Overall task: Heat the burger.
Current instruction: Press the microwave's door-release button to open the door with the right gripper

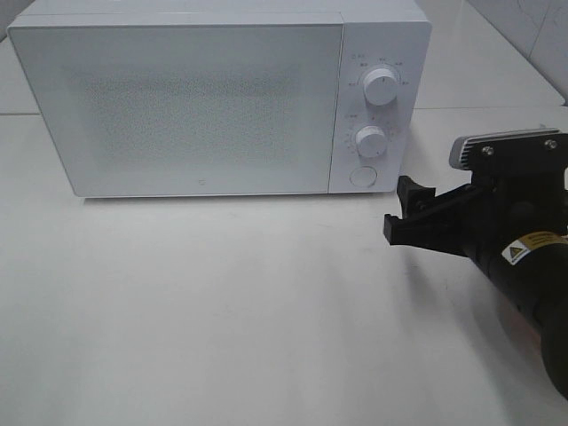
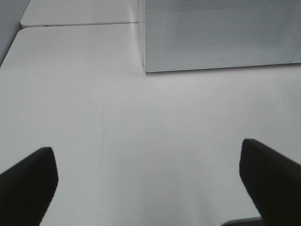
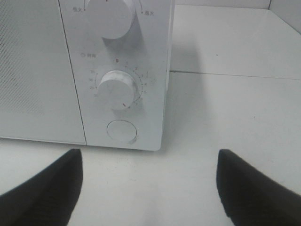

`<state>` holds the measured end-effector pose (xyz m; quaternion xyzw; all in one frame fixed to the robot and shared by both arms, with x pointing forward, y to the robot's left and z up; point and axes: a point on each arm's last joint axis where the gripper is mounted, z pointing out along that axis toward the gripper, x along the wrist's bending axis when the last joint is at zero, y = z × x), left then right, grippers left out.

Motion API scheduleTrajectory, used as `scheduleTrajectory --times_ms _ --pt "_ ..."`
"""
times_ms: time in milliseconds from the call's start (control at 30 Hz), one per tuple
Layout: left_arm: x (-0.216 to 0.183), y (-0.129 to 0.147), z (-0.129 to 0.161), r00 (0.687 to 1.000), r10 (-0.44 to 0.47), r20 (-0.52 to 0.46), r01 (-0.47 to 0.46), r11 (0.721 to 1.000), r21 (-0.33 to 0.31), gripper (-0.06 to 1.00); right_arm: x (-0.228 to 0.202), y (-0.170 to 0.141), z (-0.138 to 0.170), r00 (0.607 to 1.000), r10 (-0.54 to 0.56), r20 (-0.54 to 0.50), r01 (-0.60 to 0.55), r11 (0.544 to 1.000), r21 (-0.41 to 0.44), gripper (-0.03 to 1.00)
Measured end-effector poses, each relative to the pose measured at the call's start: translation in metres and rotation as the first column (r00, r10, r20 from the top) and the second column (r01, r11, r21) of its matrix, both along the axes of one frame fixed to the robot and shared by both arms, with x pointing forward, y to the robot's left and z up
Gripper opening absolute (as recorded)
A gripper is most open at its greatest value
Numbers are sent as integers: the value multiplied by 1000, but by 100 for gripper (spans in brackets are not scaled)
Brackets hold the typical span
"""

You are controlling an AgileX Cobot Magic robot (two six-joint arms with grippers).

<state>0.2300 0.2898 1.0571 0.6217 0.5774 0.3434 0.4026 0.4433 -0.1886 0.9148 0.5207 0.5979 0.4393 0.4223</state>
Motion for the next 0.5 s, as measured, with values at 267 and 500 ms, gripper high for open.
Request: scheduleTrajectory --times_ms 267,500 --pt "0 0 0 1000 0 0 0 1000 0 97 0 14 -5 1000 10 -11 -10 1000 -7 76" --pt "0 0 0 1000 0 0 0 1000 0 97 0 14 -4 1000 -1 -11 1 1000 15 76"
